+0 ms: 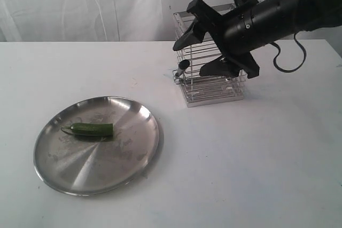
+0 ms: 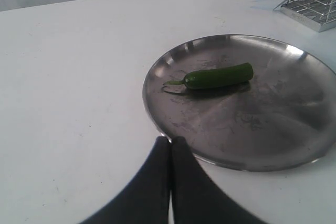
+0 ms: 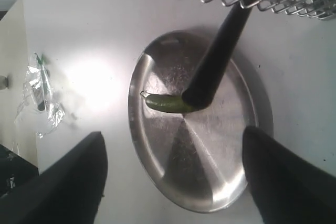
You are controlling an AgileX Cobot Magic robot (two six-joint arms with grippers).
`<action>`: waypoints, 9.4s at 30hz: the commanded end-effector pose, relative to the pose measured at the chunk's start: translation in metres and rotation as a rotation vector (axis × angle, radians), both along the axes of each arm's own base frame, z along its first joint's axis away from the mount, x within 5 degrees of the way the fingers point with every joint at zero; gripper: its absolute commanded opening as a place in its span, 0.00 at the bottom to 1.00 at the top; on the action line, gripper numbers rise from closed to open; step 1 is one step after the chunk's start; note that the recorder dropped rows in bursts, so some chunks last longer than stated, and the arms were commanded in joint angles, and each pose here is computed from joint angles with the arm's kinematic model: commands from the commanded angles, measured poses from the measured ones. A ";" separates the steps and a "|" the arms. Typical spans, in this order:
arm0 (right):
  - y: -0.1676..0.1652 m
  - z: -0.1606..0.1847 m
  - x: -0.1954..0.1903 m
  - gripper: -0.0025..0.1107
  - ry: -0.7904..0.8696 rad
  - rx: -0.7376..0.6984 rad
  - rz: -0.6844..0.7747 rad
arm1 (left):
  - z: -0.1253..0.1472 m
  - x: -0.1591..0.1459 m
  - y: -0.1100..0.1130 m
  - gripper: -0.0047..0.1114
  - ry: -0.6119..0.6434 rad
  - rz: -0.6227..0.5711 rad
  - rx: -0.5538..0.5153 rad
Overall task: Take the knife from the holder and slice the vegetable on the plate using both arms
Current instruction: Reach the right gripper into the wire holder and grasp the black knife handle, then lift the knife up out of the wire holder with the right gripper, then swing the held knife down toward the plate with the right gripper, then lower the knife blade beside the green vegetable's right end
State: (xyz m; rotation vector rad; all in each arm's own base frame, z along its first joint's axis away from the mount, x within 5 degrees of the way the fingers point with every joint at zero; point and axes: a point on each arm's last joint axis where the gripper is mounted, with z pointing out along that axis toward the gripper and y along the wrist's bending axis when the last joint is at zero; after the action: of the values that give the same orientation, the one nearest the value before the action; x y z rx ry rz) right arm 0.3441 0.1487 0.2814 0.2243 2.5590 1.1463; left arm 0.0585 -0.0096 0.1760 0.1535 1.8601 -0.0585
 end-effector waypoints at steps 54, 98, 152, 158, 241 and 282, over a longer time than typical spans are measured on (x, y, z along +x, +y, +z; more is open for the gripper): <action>0.027 -0.014 0.033 0.10 -0.030 -0.017 0.096 | -0.002 0.000 0.000 0.04 0.000 0.004 -0.006; -0.013 0.110 -0.033 0.02 -0.530 -0.464 0.433 | -0.002 0.000 0.000 0.04 0.000 0.004 -0.006; 0.048 -0.051 -0.131 0.02 -0.845 -0.898 0.165 | -0.002 0.000 0.000 0.04 0.000 0.004 -0.006; 0.061 -0.052 -0.136 0.02 -0.918 -0.814 0.330 | -0.002 0.000 0.000 0.04 0.000 0.004 -0.006; 0.111 -0.032 -0.156 0.02 -0.963 -0.420 0.541 | -0.002 0.000 0.000 0.04 0.000 0.003 -0.006; 0.093 -0.054 -0.118 0.02 -0.887 -0.396 0.408 | -0.002 0.000 0.000 0.04 0.000 0.003 -0.006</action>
State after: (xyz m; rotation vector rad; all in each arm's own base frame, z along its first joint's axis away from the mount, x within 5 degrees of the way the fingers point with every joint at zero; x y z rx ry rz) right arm 0.2254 0.2411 0.2265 -0.7824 1.9789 0.5757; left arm 0.0585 -0.0096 0.1760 0.1535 1.8601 -0.0585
